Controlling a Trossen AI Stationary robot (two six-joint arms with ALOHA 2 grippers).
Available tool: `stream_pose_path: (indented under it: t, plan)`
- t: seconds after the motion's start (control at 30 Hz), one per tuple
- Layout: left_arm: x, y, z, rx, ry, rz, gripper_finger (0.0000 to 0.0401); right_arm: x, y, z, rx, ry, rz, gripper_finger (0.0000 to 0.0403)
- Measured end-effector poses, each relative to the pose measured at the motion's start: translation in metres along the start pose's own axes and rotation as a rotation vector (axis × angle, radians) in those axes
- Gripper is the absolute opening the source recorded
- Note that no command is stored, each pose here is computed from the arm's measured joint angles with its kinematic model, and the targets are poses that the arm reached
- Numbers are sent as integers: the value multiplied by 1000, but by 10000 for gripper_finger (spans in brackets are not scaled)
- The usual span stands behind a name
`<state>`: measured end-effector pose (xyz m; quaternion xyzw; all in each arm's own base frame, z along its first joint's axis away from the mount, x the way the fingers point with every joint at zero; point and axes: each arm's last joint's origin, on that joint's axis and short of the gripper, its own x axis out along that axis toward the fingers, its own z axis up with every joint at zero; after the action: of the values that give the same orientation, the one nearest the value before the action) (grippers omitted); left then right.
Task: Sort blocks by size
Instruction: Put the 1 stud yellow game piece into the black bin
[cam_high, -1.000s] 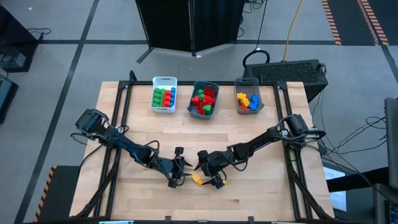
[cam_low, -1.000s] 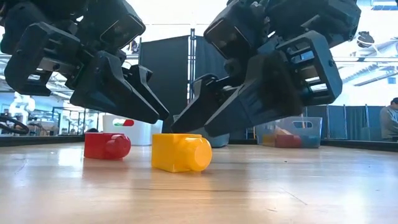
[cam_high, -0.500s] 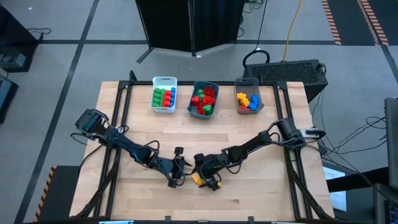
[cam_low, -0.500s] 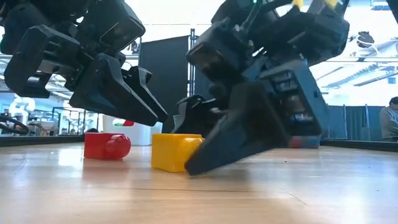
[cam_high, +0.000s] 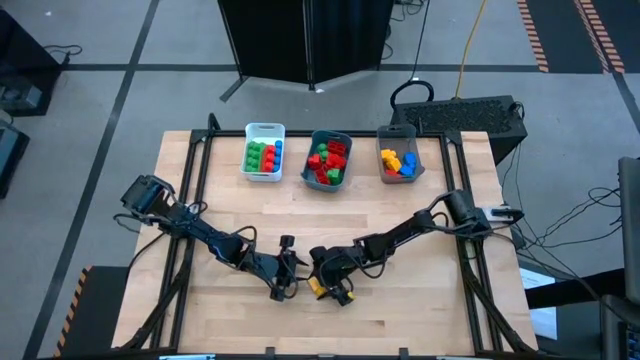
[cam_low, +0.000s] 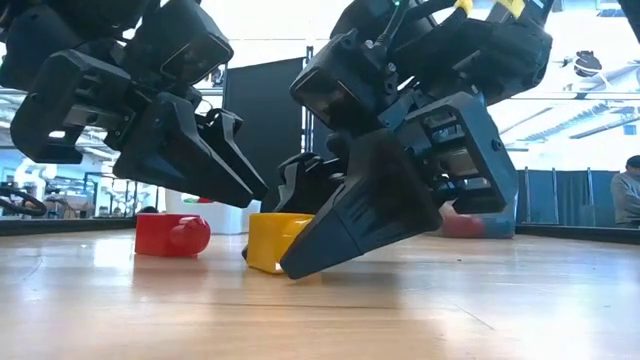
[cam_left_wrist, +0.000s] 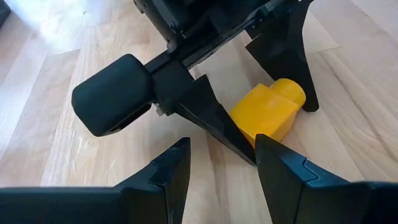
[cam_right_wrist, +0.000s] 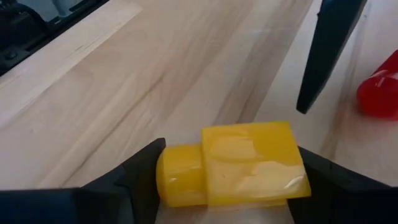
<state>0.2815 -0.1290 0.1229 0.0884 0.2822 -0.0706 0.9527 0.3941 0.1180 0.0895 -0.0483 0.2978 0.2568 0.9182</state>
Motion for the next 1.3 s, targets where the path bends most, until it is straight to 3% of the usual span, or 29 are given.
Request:
stream_pose_path:
  t: [0.3, 0.8, 1.03, 1.3]
  plan:
    - [0, 0, 0, 1, 6, 3, 160, -7, 1, 3, -17, 48, 6, 256]
    - [-1, 0, -3, -25, 38, 5, 160, -78, -21, 18, 65, 307, -42, 249]
    - [-1, 0, -4, -37, 48, 6, 160, -129, -25, 25, 73, 485, -200, 249]
    - [-1, 0, -4, -38, 49, 6, 160, -202, -26, 42, 100, 513, -359, 249]
